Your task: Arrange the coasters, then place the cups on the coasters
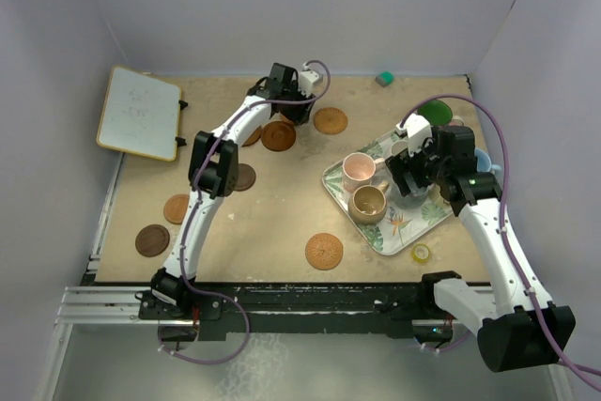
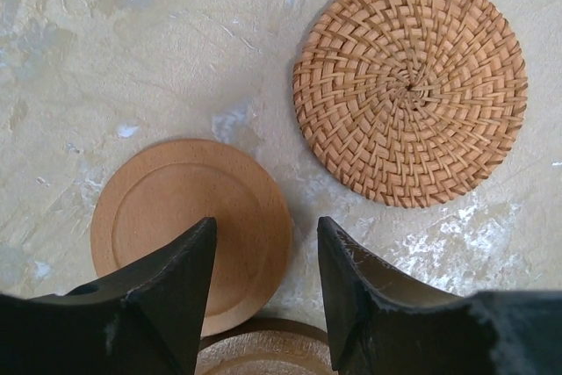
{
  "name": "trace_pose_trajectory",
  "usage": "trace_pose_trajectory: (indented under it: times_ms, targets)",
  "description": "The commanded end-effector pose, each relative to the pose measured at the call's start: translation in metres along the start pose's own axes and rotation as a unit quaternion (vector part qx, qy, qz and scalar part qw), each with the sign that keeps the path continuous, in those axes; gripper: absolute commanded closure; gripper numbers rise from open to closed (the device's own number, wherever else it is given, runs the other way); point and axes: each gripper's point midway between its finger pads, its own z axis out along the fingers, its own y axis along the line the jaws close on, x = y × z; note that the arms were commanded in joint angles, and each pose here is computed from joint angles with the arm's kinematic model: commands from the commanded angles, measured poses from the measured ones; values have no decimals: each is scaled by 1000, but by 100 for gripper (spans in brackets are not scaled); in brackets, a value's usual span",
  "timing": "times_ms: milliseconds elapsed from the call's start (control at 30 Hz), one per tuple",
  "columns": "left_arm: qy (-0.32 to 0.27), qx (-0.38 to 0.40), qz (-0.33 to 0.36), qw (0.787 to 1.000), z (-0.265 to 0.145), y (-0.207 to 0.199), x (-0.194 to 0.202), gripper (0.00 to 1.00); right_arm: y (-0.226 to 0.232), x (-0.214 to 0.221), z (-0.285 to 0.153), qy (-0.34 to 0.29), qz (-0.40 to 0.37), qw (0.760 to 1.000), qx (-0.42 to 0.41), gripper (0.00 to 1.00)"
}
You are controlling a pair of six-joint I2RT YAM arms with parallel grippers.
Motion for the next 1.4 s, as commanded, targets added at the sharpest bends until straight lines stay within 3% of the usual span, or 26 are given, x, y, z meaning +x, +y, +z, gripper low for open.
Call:
trace_pose_trajectory:
  times_ms: [0, 367, 667, 967, 1367]
  targets:
    - [-16, 19, 5, 1000, 0, -14, -12, 55, -7, -14, -5, -16, -11, 1000, 11, 0]
    - [41, 79, 33, 995, 5, -75, 24, 68, -7, -16, -8, -20, -11, 1000, 12, 0]
    - [82, 124, 38, 988, -15, -128, 54, 73, -6, -16, -8, -22, -10, 1000, 10, 0]
    - [135, 163, 30, 977, -63, -171, 103, 75, -6, -18, -10, -26, -12, 1000, 10, 0]
    - [223, 156, 66, 960, -144, -177, 183, 77, -11, -18, -12, -25, -14, 999, 25, 0]
